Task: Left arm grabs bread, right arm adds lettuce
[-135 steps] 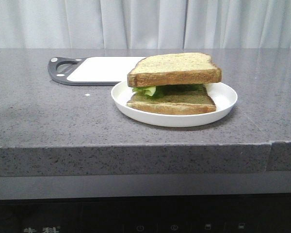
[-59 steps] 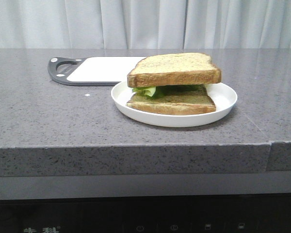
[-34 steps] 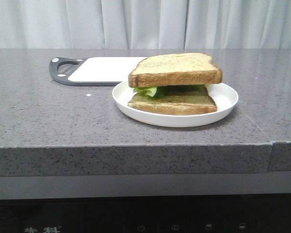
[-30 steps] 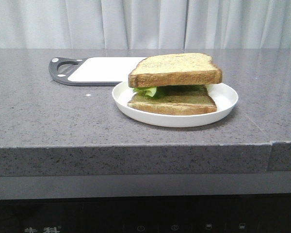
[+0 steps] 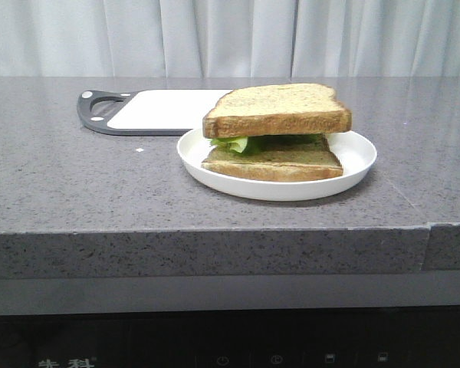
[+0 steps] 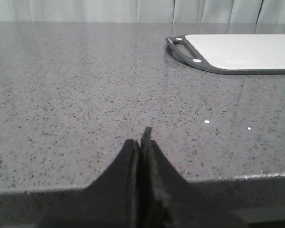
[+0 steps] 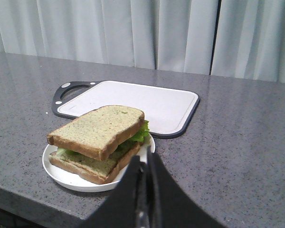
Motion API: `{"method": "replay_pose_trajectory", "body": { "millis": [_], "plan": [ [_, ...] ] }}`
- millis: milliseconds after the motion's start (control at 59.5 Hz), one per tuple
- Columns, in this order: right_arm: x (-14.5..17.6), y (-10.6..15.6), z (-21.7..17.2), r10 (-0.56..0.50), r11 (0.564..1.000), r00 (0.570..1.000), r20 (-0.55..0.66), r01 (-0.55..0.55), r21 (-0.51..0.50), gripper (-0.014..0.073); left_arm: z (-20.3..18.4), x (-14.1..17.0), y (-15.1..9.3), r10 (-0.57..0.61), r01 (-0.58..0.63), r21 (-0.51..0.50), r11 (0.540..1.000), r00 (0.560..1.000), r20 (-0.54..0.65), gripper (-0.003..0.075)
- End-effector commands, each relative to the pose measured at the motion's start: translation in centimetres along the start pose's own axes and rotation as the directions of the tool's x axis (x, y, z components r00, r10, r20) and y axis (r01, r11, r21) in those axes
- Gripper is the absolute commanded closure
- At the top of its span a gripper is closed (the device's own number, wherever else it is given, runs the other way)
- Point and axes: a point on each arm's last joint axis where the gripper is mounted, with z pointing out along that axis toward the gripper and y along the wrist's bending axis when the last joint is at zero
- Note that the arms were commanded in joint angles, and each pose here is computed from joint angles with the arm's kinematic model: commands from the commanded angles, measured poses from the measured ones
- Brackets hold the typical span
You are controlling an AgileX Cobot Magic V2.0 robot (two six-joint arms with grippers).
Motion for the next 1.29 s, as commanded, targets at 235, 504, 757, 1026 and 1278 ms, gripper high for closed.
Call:
{"method": "replay_pose_trajectory", "body": {
  "millis": [235,504,757,1026,1278],
  "plan": [
    [-1.5,-0.1,-0.1,0.009,1.0,0.996,0.093,-0.011,0.023,0.0657,-0.2,-1.0,0.1,-0.017,0.018,-0.007,1.0,0.991,0.132,0.0741],
    [-1.5,-0.1,-0.1,0.009,1.0,0.996,0.093,-0.011,0.023,0.0657,-0.2,-1.0,0.1,-0.017,0.018,-0.007,1.0,0.991,0.132,0.0741],
    [-1.5,-0.1,-0.1,0.009,1.0,0.996,0.093,-0.011,0.023,0.0657,-0.2,-1.0,0.1,-0.017,0.018,-0.007,1.0,0.991,0.132,0.0741],
    [0.3,-1.2,0.7,0.012,0.991,0.99,0.143,-0.031,0.129,0.0657,-0.2,-1.0,0.1,-0.017,0.018,-0.007,1.0,0.991,0.132,0.0741],
    [4.5,-2.5,1.0,0.075,0.958,0.982,0.172,-0.119,0.261,0.0657,-0.2,-1.0,0.1,-0.017,0.018,-0.007,1.0,0.991,0.132,0.0741]
  ]
}}
